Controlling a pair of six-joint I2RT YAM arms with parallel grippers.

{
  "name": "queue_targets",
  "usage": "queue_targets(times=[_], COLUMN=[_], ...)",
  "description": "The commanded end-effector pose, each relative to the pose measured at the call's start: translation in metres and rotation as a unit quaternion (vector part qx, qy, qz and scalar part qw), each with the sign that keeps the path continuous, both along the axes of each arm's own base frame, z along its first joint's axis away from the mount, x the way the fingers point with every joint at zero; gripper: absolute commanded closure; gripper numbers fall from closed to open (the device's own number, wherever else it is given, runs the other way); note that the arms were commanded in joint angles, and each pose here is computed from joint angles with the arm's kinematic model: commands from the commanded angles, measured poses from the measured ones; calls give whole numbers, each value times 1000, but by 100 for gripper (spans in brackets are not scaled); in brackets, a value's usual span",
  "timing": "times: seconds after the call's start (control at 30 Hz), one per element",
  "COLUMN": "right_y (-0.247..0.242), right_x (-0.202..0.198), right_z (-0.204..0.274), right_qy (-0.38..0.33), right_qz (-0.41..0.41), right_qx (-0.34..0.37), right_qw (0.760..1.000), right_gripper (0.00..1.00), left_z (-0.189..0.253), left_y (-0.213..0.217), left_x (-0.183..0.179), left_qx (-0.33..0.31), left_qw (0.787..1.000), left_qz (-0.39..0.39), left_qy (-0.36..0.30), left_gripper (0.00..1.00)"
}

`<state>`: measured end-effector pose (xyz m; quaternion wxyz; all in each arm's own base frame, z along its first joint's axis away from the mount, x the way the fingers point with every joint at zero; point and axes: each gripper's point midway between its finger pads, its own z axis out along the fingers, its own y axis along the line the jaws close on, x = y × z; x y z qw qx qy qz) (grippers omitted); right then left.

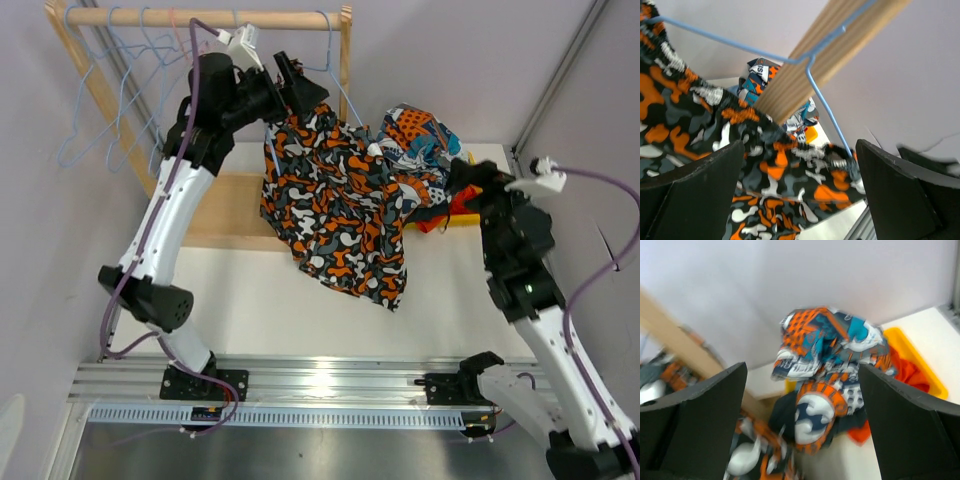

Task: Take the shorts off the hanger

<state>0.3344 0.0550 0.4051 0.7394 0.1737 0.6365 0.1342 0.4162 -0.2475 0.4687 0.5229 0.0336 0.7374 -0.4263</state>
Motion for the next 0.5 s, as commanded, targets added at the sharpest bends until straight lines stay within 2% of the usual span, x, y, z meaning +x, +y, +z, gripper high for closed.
queue_targets(times=[0.0, 0.2, 0.47], right_y=[5, 12, 11], right_x=[-38, -67, -71], right_z=[-30, -52, -62], right_qy=[30, 55, 67], right_qz=[22, 46, 47], right_qx=[14, 4, -7], right_qw=[999, 997, 997], right_gripper=[1, 1, 1], left_z=[41, 39, 31], left_y=[-7, -34, -69], left_x=[4, 17, 17], left_qx=[-36, -59, -74], left_qw=[999, 998, 997], left_qz=[7, -8, -32], left_qy=[-39, -33, -20], left_gripper=[1, 0, 1])
